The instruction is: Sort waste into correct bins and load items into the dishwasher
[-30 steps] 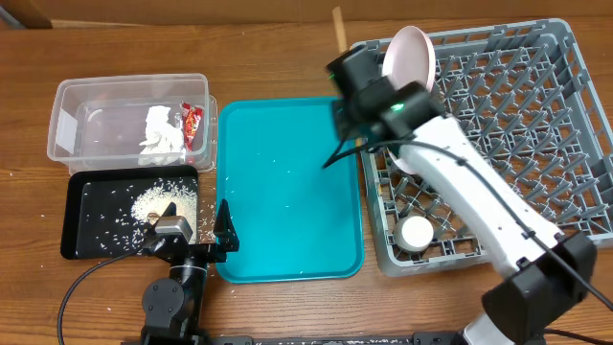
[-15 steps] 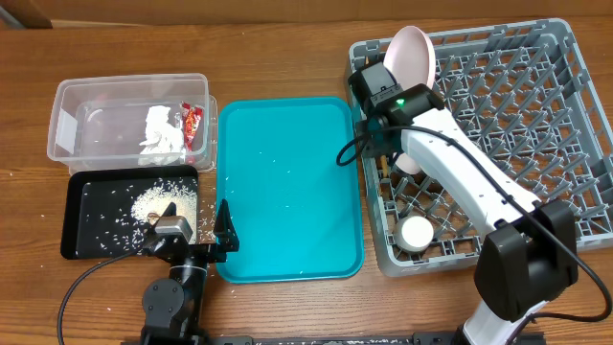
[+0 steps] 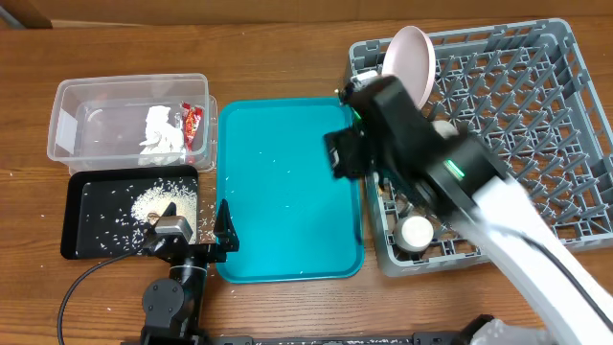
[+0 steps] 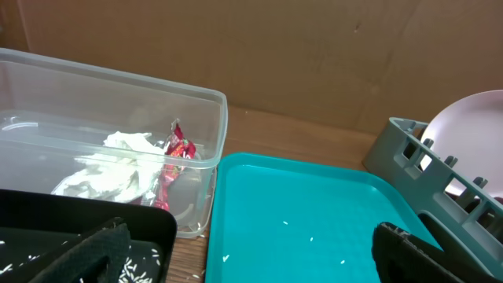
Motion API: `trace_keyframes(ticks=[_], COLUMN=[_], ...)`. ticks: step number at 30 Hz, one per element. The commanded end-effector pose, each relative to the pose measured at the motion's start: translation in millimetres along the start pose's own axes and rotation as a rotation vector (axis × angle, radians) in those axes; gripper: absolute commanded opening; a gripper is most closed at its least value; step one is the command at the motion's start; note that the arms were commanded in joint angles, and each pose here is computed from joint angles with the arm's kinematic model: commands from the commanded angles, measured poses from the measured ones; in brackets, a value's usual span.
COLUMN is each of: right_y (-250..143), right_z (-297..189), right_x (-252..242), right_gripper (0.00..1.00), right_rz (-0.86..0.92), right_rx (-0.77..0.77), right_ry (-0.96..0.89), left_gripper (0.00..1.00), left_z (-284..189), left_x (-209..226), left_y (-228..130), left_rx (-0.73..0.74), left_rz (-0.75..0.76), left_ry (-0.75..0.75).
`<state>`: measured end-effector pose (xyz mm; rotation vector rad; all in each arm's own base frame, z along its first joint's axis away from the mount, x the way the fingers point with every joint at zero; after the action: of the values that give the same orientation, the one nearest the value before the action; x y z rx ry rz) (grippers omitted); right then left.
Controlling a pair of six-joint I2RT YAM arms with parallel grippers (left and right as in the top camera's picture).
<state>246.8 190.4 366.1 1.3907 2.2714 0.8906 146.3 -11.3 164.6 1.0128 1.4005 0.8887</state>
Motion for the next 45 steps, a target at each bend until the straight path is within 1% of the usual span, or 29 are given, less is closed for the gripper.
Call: trace_keyframes(ticks=[1, 5, 8, 11, 15, 18, 21, 25, 28, 34, 39, 45], right_y=[2.4, -16.2, -27.6, -37.2, -49.5, -64.9, -79.2, -100.6, -125.0, -164.0, -194.0, -220.5], right_z=[-62.5, -89.1, -106.5, -132.0, -164.8, -188.5, -191.9, -178.3, -150.2, -104.6, -69.9, -39.5], right_x=[16.8, 15.2, 0.4, -20.6, -42.2, -63.2, -74.8, -88.5, -99.0, -103.9, -105.8, -107.0], right_gripper=[1.0, 1.0, 1.0, 1.0, 1.0, 1.0, 1.0, 1.0, 1.0, 1.0, 1.0, 1.0], right_rz=[-0.026, -0.045, -0.018, 0.09, 0.151, 0.154, 0.194, 0.267, 0.304, 0.303, 0.287, 0.271], right_rx=[-0.172, -0.154, -0.159, -0.223, -0.333, -0.412, -0.439, -0.471, -0.513, -0.583, -0.694, -0.778], right_ry=[0.129, 0.146, 0.076, -0.01, -0.116, -0.202, -0.238, -0.301, -0.354, -0.369, -0.371, -0.366], left_gripper=[1.0, 1.0, 1.0, 1.0, 1.0, 1.0, 1.0, 1.0, 1.0, 1.0, 1.0, 1.0], left_z=[-0.2, -0.2, -0.2, -0.2, -0.2, -0.2, -0.2, -0.2, -0.2, -0.2, -0.2, -0.2], left_x=[1.1, 1.1, 1.1, 1.1, 1.1, 1.1, 1.1, 1.1, 1.1, 1.1, 1.1, 1.1], left_y=[0.5, 0.5, 0.5, 0.5, 0.5, 0.5, 0.5, 0.5, 0.5, 0.5, 0.5, 0.5], left_rx=[-0.012, -0.012, -0.012, -0.012, -0.012, -0.012, -0.012, -0.012, -0.012, -0.012, -0.012, -0.012], left_rz=[-0.011, -0.011, -0.011, -0.011, -0.011, -0.011, -0.011, -0.011, -0.011, -0.011, -0.011, -0.011], left_ry=[0.007, 0.007, 0.007, 0.007, 0.007, 0.007, 0.007, 0.007, 0.007, 0.007, 0.007, 0.007])
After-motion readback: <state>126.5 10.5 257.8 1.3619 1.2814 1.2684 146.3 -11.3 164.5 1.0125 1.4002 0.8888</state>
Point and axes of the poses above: each gripper's point midway between its finger pads, its own z axis out along the fingers, its own x axis along the line the jaws close on, y = z × x, the point moved 10 cm from there along -z, back along the fingers, and after that the axes turned 6 degrees about -z, right-handed, at the moved point
